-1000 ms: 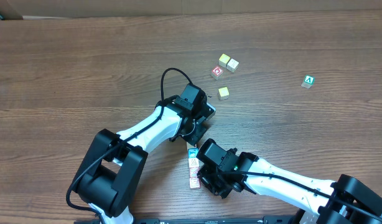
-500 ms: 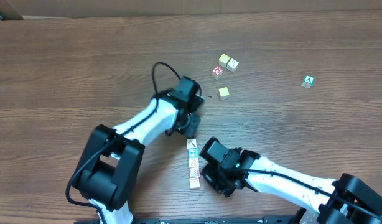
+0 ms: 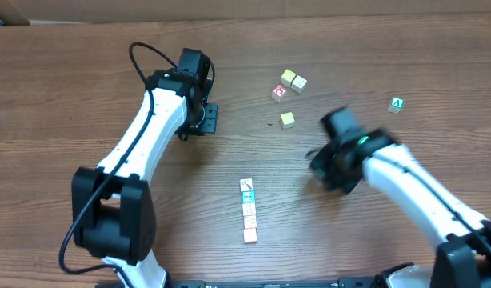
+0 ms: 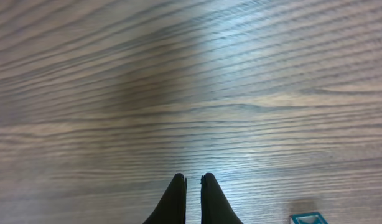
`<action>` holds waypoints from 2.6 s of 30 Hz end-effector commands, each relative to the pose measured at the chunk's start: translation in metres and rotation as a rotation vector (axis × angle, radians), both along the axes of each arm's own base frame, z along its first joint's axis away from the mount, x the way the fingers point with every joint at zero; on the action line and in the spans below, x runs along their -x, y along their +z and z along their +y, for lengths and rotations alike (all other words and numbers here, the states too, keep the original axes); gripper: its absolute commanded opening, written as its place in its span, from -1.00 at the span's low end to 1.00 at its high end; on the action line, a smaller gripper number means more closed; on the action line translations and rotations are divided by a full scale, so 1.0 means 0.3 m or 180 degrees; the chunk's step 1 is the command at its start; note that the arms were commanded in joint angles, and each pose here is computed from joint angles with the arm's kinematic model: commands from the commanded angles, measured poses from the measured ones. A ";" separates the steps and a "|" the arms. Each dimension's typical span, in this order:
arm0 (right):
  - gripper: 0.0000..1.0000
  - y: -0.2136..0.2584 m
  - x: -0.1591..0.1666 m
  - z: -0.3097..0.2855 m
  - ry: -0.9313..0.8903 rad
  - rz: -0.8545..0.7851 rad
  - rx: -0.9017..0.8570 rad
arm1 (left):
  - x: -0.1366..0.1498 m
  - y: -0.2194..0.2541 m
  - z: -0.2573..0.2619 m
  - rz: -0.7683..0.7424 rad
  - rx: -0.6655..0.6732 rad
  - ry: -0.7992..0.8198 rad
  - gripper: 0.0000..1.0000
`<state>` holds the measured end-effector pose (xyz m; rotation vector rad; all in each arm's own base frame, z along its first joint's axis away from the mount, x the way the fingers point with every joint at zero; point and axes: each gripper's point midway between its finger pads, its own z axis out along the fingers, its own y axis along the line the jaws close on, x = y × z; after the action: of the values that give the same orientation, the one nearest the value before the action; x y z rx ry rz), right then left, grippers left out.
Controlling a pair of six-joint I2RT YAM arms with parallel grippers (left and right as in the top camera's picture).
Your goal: Flip 5 blocks
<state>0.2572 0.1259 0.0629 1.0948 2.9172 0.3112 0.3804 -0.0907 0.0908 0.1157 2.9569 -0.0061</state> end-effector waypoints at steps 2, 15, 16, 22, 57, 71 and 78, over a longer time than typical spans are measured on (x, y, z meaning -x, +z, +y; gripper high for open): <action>-0.92 0.236 -0.194 -0.174 0.0521 -0.0669 0.0519 | -0.019 0.271 0.031 -0.0780 -0.0120 0.0340 -0.91; -0.68 0.820 -0.342 -0.327 0.0926 -0.1761 0.1388 | 0.346 0.857 0.083 -0.2455 -0.0211 0.0719 -0.92; -0.57 0.847 -0.346 -0.327 0.0938 -0.1830 0.1404 | 0.386 0.874 0.087 -0.2511 -0.0190 0.0734 -0.92; 1.00 0.951 -0.363 -0.356 0.0854 -0.2079 0.1595 | 0.587 0.905 0.098 -0.2601 0.0193 0.0730 -0.91; 1.00 0.948 -0.361 -0.357 0.0857 -0.2062 0.1595 | 0.672 0.888 0.051 -0.2399 0.0641 0.0517 1.00; 1.00 0.948 -0.361 -0.357 0.0857 -0.2062 0.1595 | 0.548 0.911 0.031 -0.2755 0.0808 0.0980 0.99; 1.00 0.948 -0.361 -0.357 0.0857 -0.2062 0.1596 | 0.294 0.908 -0.129 -0.3250 0.1558 0.0156 1.00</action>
<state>0.3668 0.0227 0.3329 0.4139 2.3926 -0.0618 0.2752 -0.1012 0.3840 -0.3532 1.8465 -0.4276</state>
